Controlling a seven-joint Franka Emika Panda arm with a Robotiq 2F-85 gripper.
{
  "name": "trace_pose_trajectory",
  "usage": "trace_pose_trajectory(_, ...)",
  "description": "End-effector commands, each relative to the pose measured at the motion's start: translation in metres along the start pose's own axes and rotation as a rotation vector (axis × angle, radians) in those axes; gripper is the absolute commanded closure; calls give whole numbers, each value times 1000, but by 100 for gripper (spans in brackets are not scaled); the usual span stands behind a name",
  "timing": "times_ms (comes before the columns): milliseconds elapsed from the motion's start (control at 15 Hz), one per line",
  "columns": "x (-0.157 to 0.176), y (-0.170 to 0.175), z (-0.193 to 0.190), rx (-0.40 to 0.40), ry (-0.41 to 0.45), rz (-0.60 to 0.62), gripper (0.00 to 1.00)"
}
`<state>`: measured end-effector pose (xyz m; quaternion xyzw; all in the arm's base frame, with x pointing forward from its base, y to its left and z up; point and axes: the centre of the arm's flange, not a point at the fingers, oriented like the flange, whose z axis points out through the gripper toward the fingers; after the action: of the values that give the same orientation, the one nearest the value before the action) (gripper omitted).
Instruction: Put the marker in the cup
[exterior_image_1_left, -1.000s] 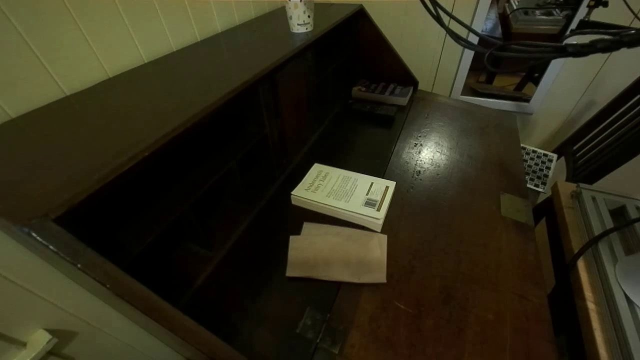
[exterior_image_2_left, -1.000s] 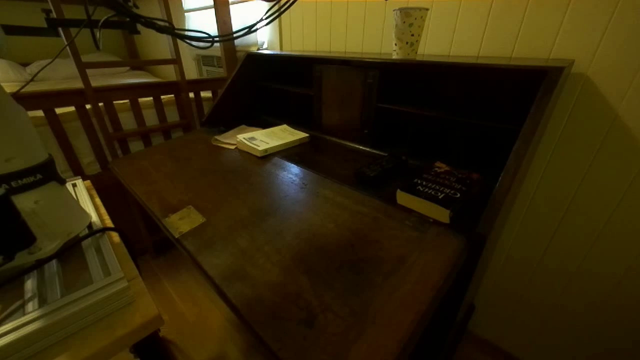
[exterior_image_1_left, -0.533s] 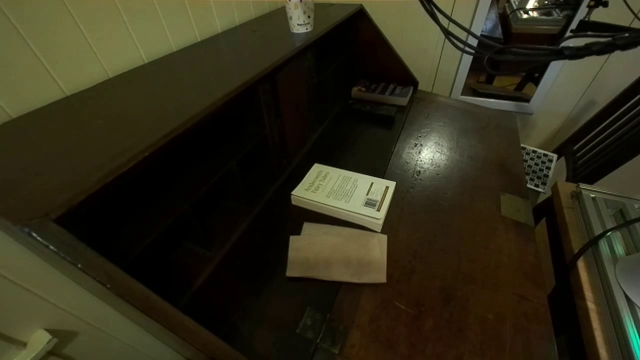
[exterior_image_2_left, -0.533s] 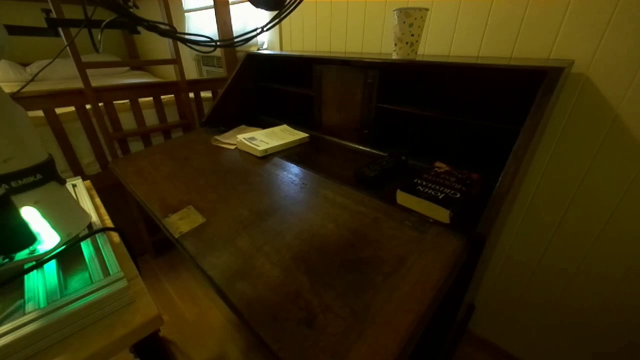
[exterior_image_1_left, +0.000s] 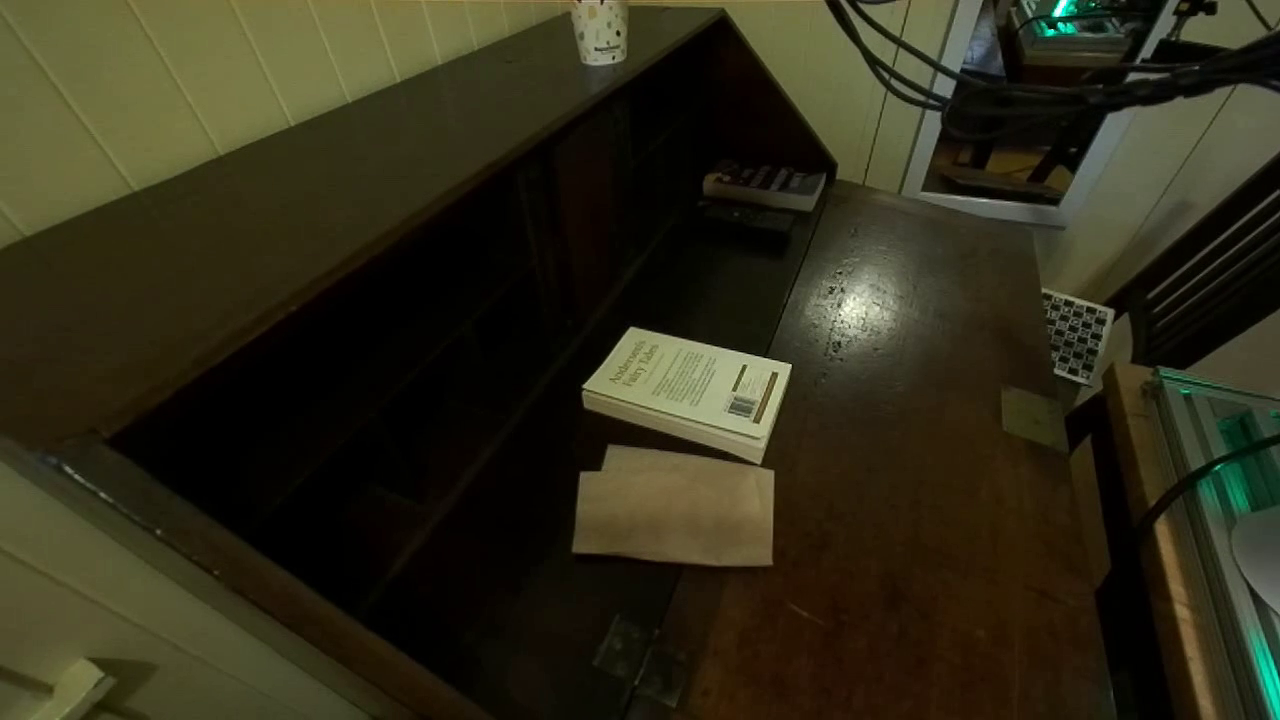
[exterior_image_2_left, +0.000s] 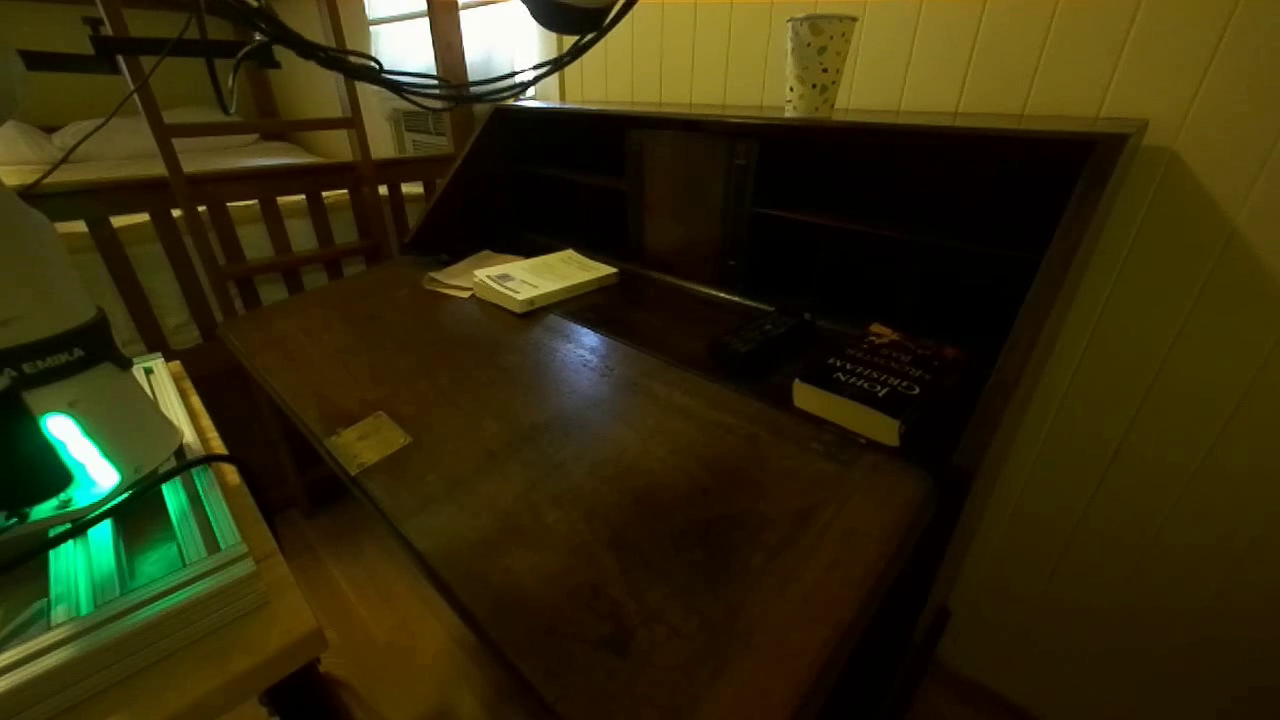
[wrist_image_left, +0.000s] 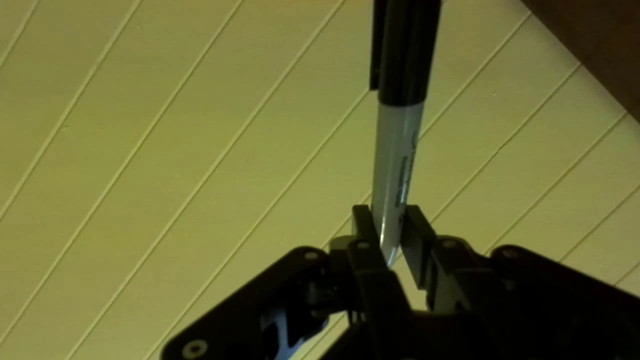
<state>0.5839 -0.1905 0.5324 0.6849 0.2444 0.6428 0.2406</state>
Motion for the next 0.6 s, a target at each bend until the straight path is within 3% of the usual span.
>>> trace_pose_trajectory(0,-5,22,25,12,50,38,95)
trace_pose_trajectory(533,-7,30,48,10,78,143,95)
